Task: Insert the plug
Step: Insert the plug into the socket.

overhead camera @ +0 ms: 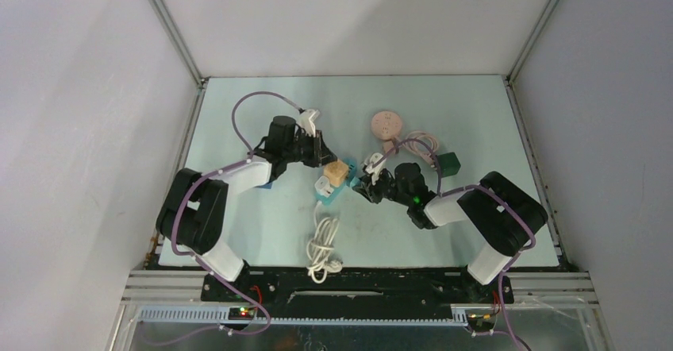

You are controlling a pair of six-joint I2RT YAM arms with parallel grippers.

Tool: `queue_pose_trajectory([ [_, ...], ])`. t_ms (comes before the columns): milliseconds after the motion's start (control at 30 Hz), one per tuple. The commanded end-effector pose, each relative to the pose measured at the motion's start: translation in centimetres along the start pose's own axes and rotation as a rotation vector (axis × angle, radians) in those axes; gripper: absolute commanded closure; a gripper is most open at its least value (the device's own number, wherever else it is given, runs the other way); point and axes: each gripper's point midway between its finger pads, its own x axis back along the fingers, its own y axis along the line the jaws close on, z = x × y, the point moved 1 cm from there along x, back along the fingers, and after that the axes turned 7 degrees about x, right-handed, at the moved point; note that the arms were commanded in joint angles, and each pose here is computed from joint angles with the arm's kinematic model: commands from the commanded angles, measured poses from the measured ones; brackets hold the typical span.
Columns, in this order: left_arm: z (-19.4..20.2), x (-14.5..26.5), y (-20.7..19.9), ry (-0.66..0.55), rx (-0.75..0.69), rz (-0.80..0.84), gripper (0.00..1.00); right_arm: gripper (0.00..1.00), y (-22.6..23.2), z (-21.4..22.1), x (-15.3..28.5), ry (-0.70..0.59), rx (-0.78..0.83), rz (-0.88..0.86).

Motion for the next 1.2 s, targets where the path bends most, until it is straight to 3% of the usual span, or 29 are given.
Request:
queue_pose_trajectory([
  [0, 6.2, -0.1, 3.6, 0.165, 0.037, -0.122, 0.85, 1.0, 0.6, -2.8, -1.2, -0.085, 0.047, -0.06],
  [100, 6.8, -0.2, 3.2, 0.187, 0.031, -0.112, 0.89, 1.0, 0.5, -3.1, -1.3, -0.082, 0.049, -0.061],
  [1167, 10.4, 0.4, 3.1, 0.195, 0.07, -0.131, 0.94, 1.0, -2.3, -5.1, -3.5, -0.11, -0.027, 0.138],
])
